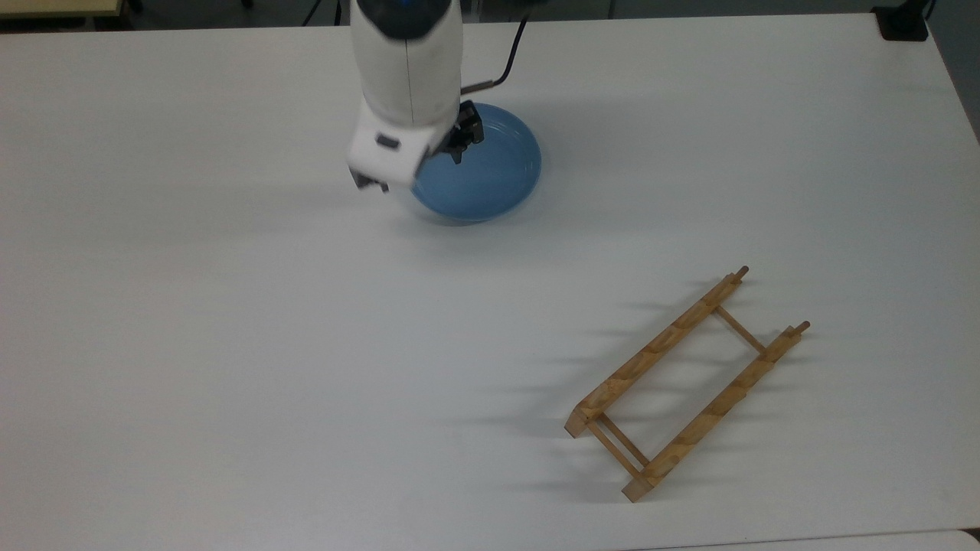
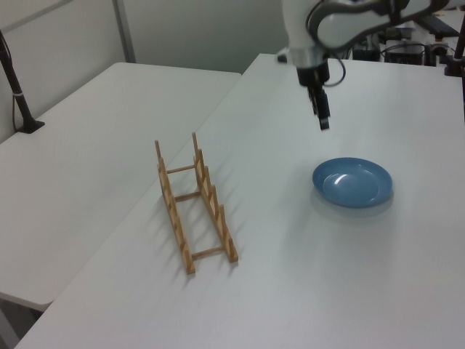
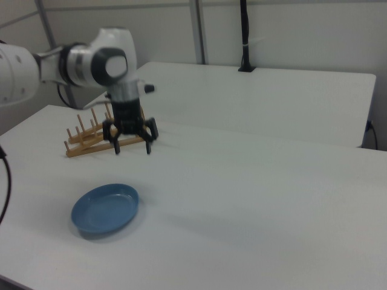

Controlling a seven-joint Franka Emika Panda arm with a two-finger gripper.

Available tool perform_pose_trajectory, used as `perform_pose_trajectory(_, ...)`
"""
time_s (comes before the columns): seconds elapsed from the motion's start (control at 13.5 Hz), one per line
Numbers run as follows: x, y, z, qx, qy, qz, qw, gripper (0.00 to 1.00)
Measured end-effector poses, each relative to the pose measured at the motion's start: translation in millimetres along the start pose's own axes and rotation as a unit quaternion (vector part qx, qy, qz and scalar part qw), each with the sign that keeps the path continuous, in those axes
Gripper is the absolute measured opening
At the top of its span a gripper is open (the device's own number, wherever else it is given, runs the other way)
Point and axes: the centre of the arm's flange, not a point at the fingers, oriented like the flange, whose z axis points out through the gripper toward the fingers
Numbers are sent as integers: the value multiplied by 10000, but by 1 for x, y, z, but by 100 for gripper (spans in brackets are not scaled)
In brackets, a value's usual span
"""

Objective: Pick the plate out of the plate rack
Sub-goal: 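Open the gripper to release the plate and raise it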

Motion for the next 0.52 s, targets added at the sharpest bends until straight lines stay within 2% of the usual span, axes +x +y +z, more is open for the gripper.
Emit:
perform_pose_trajectory(0.07,-8,-1,-22,-47,172,572,9982,100)
perform_pose_trajectory(0.15,-25,-5,-55,-79,384,1220,9917,100)
perform_pose_trajectory(0.22,-41,-6,-83,-97,582,1592,9855,100)
perform_pose_trajectory(0.52,-78,5,-123,-123,899,2006,9755,100)
